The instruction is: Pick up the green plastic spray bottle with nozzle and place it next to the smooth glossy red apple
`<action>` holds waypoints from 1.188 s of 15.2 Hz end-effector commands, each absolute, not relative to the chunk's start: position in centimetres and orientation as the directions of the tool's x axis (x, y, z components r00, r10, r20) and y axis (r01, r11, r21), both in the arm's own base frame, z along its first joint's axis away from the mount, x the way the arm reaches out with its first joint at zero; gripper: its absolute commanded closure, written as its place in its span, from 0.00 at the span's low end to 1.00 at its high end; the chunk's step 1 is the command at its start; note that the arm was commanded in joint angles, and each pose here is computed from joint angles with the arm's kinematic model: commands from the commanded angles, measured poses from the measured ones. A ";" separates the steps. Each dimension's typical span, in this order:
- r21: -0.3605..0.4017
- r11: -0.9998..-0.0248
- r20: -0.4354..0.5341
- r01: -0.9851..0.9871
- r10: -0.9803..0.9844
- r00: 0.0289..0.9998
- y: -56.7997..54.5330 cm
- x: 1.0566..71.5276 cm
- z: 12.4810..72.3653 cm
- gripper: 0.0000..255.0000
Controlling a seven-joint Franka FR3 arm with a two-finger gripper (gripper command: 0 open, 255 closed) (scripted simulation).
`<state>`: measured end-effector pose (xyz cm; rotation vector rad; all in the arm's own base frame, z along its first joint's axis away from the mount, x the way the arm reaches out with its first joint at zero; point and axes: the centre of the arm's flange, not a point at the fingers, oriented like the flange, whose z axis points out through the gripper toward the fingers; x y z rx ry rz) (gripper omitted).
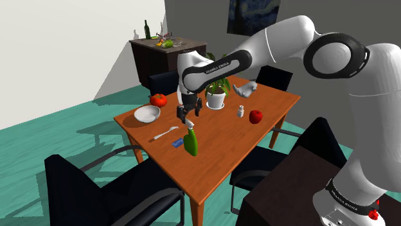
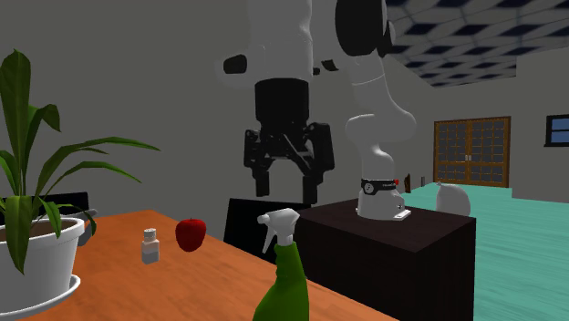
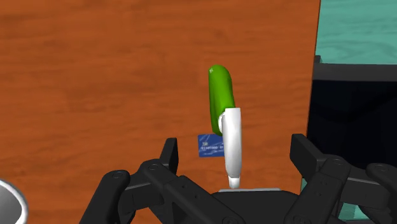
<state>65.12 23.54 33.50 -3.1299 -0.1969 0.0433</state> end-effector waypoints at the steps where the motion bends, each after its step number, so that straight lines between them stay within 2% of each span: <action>1: -0.006 -0.992 -0.027 0.125 0.125 0.992 23.8 65.4 32.4 0.00; 6: -0.006 -0.992 -0.027 0.125 0.125 0.992 23.8 65.3 29.5 0.00; 14: -0.006 -0.992 -0.027 0.125 0.125 0.992 23.8 65.3 29.5 0.00; 15: -0.006 -0.992 -0.027 0.125 0.125 0.992 23.8 65.3 29.5 1.00; 18: -0.006 -0.992 -0.027 0.125 0.125 0.992 23.8 65.3 29.5 1.00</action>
